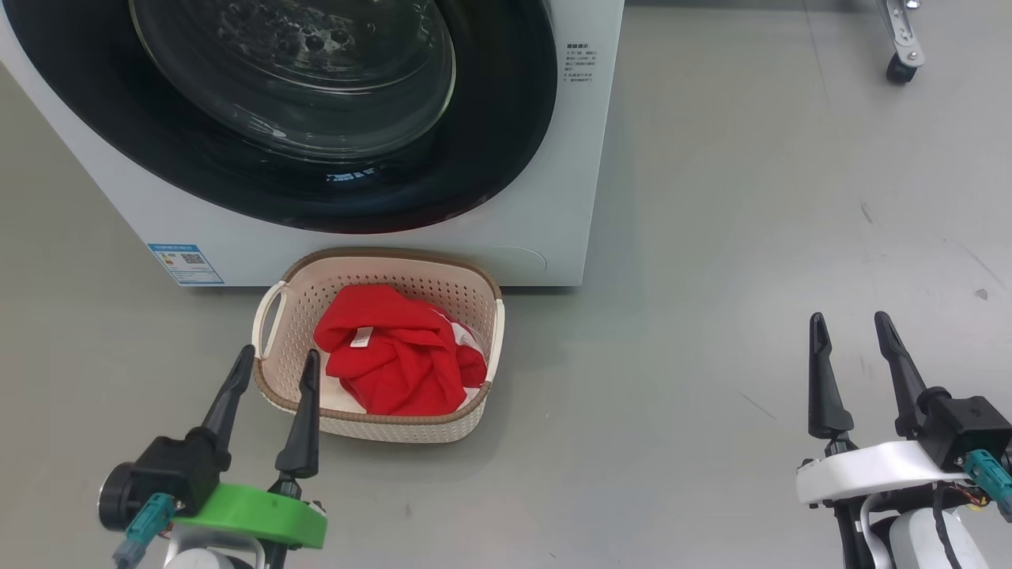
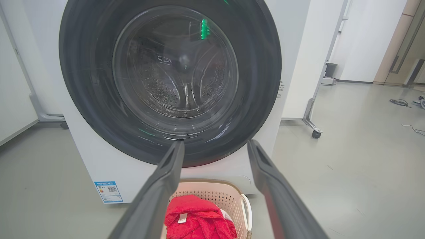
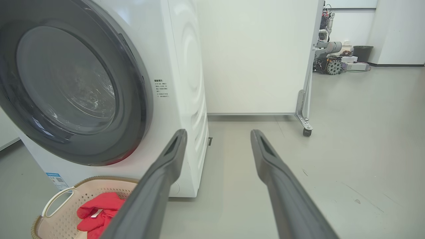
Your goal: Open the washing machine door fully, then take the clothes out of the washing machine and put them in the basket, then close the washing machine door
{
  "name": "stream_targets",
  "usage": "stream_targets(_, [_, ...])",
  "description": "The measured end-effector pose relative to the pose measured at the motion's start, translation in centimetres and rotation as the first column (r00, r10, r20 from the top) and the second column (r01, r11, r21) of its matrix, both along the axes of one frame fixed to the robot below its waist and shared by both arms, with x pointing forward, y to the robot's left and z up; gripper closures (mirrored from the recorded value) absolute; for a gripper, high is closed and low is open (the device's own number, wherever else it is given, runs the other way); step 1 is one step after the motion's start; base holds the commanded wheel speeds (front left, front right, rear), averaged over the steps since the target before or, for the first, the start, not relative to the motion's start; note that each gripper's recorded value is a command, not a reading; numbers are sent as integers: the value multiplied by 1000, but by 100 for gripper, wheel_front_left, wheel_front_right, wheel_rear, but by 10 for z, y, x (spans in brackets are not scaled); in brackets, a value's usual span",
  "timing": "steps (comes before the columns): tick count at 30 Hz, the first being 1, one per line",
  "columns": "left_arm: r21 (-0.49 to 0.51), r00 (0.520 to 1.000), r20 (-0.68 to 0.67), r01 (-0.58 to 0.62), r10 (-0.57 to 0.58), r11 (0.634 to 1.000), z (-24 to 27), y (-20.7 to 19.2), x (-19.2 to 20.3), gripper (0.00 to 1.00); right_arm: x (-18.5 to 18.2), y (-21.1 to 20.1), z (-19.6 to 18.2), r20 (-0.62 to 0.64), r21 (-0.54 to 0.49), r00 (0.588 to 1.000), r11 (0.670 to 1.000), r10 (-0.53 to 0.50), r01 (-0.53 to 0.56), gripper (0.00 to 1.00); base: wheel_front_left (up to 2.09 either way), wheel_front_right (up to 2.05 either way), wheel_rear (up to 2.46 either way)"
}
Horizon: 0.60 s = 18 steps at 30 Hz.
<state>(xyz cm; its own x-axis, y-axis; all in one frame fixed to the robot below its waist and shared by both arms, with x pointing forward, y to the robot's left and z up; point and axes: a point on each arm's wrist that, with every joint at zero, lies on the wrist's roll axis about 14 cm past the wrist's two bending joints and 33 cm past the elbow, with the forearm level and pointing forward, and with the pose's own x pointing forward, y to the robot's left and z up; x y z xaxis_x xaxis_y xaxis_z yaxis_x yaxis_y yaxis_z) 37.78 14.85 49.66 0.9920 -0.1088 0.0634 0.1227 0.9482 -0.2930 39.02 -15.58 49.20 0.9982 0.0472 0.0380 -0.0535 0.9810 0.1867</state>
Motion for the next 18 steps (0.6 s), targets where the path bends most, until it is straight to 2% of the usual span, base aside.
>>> stream_targets(18, [-31, 1000, 4, -9, 9, 999, 2, 2, -1, 0, -5, 0, -3, -8, 1, 1000, 1000, 2, -2, 0, 0, 0, 0])
